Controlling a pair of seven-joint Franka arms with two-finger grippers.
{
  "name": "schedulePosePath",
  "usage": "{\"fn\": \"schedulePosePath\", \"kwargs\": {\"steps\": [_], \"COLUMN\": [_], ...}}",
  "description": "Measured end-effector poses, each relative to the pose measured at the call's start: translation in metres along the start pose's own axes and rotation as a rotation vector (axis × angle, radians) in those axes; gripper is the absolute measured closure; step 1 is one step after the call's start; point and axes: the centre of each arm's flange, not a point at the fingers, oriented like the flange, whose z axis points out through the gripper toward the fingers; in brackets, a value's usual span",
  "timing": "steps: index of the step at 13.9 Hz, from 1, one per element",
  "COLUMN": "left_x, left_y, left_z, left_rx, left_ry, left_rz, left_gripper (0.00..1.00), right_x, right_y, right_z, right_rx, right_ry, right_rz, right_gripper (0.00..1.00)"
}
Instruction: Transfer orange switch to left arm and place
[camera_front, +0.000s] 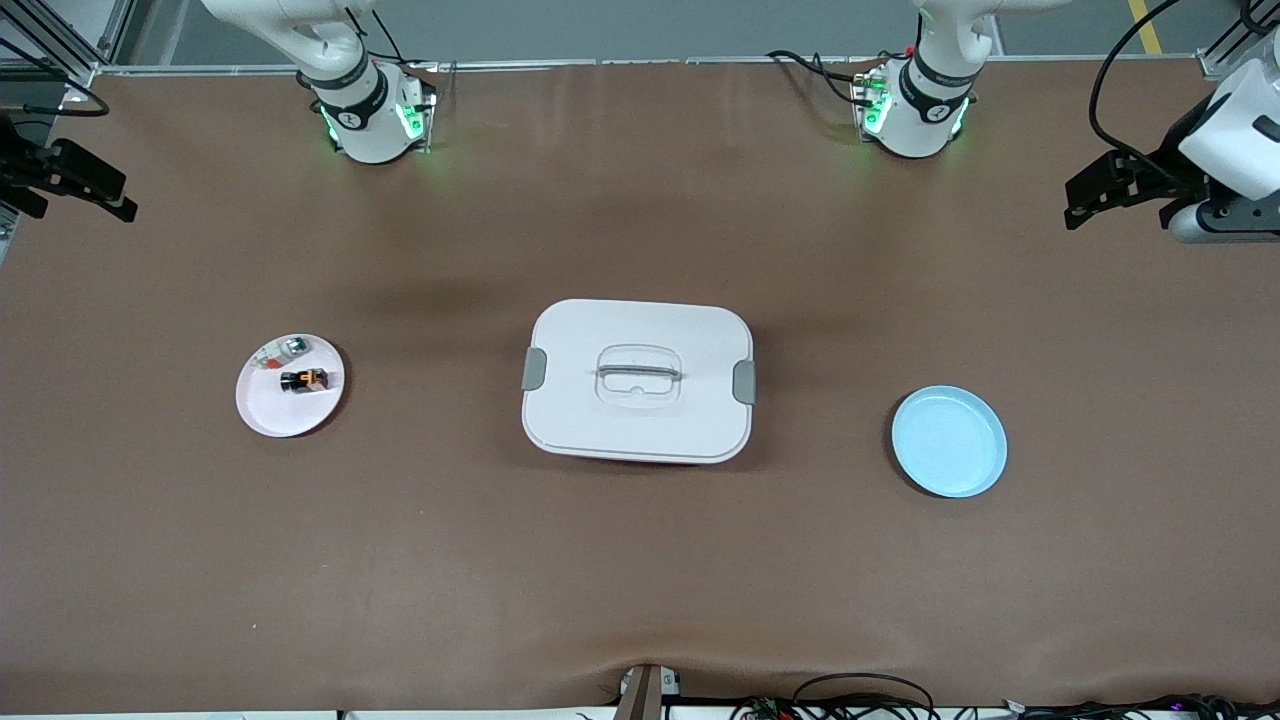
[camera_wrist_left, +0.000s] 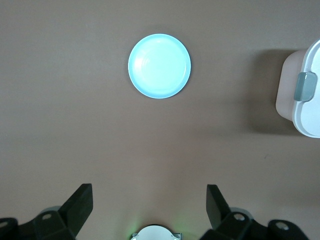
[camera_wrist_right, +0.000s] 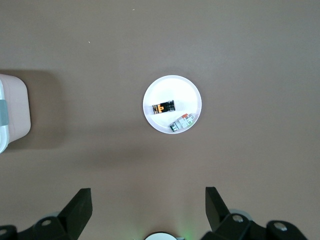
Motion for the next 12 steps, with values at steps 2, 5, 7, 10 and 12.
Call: {"fn": "schedulePosePath", "kwargs": {"steps": [2, 5, 7, 10, 12], "left_x": [0.0024, 0.0041, 0.0045, 0.0061, 0.0080], "left_y": [0.0007, -0.0004, -0.0009, -0.0025, -0.0017], "left_z": [0.0036, 0.0058, 0.0024, -0.0003, 0.0014], "left_rx": [0.000, 0.000, -0.001, -0.002, -0.003], "left_ry": [-0.007, -0.012, -0.003, 0.003, 0.000], "left_rz": [0.001, -0.001, -0.001, -0.004, -0.003], "left_gripper": [0.00, 0.00, 0.00, 0.00, 0.00], "right_x": [0.0001, 0.0003, 0.0004, 0.0004, 0.0005], "right_y": [0.0000, 0.0000, 0.0000, 0.0001, 0.0001], "right_z": [0.0000, 0.0003, 0.0003, 0.0002, 0.0003], "right_rx": [0.000, 0.000, 0.000, 0.000, 0.000], "right_ry": [0.000, -0.001, -0.001, 0.000, -0.001], "right_rz": [0.000, 0.000, 0.000, 0.000, 0.000], "right_gripper": [0.00, 0.00, 0.00, 0.00, 0.00]}}
